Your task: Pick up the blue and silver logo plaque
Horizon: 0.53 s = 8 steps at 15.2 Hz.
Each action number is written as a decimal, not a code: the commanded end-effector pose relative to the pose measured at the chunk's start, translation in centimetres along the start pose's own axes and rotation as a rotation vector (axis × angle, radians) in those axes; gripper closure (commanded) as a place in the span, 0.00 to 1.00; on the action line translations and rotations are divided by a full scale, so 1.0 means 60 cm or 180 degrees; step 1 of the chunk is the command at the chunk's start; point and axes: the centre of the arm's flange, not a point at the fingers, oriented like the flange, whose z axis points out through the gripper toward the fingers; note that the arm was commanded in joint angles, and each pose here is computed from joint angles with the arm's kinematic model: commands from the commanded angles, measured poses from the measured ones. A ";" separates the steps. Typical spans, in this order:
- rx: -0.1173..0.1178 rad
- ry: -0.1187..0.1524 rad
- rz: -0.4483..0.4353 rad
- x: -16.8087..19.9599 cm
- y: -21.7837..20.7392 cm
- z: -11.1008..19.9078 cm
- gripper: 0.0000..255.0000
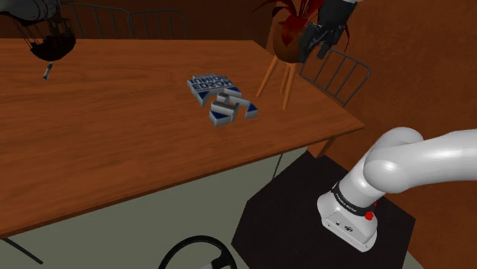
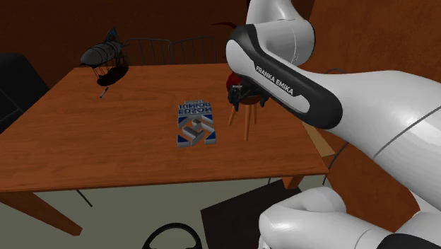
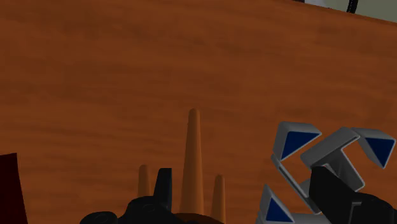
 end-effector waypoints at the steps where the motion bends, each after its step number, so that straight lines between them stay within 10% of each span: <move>1: 0.0000 0.0000 0.0000 0.000 0.000 0.000 0.00; 8: 0.0022 -0.0103 -0.0181 0.076 -0.102 0.093 0.00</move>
